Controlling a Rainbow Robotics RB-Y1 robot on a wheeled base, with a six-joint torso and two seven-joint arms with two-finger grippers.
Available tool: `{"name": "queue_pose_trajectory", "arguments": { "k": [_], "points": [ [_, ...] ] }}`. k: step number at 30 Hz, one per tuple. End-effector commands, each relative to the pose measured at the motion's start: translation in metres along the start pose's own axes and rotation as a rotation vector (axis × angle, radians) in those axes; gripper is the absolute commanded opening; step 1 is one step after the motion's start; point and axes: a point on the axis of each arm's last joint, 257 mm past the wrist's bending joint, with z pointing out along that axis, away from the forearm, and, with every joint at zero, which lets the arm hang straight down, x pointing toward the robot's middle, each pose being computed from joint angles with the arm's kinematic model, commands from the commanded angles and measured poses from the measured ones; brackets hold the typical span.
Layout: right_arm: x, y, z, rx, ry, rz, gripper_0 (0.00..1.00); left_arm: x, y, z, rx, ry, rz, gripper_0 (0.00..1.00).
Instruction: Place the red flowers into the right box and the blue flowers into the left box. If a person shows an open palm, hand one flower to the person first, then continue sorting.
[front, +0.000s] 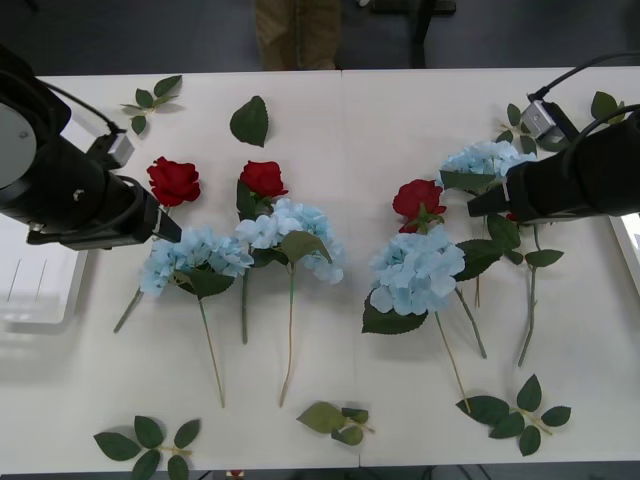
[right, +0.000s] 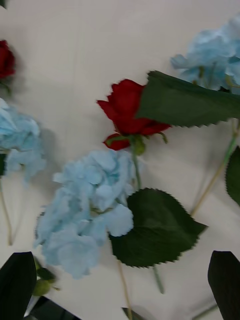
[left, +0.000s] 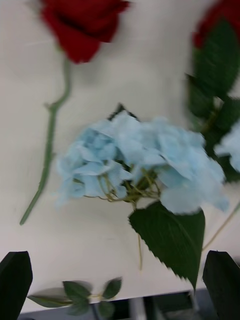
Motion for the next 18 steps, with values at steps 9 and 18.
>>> {"name": "queue_pose_trajectory", "arguments": {
  "k": [9, 18],
  "points": [
    [0.025, -0.123, 0.048, 0.319, -0.086, 0.078, 1.0, -0.095, 0.065, 0.028, -0.103, -0.163, -0.296, 1.0],
    [0.017, -0.191, 0.046, 0.454, -0.105, 0.143, 1.0, -0.132, 0.047, 0.085, -0.131, -0.218, -0.28, 1.0]
  ]
}}
